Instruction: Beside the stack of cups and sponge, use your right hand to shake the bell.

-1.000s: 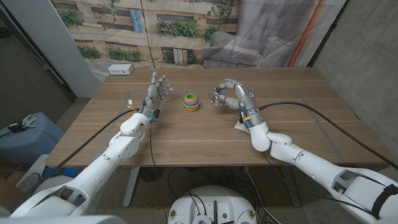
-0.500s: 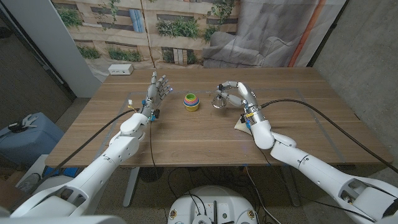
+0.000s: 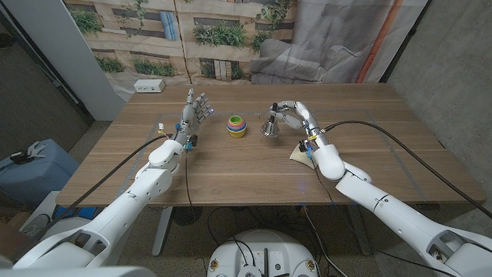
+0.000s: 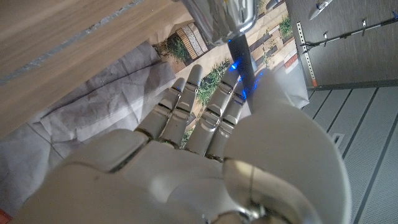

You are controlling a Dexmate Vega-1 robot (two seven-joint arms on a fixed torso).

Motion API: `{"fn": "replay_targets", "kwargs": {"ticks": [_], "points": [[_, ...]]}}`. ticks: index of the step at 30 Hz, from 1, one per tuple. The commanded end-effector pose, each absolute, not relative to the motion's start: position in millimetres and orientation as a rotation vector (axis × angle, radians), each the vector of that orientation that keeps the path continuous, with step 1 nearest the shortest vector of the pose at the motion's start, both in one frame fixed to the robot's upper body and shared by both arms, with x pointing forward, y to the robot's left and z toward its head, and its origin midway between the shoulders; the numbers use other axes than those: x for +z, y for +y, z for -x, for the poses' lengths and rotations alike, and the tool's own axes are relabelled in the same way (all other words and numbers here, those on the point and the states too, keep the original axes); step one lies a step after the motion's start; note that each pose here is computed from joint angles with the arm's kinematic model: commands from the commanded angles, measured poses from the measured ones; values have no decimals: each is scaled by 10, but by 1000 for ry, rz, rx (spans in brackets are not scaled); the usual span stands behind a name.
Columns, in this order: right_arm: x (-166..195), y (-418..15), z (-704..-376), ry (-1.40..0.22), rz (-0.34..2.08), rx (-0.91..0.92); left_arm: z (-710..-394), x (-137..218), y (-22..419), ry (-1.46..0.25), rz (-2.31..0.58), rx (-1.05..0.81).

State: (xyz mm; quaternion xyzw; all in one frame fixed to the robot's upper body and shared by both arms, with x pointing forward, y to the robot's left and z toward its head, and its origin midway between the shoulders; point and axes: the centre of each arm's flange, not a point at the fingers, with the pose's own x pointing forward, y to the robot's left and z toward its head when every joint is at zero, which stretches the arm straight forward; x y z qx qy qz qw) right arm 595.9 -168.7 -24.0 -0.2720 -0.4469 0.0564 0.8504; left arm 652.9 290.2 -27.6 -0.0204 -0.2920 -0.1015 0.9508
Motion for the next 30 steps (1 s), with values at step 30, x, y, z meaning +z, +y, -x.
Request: {"fn": "replay_targets", "kwargs": {"ticks": [30], "points": [[-156, -1684, -5881, -648, 427, 271, -6529, -278, 2903, -593, 42, -206]]}}
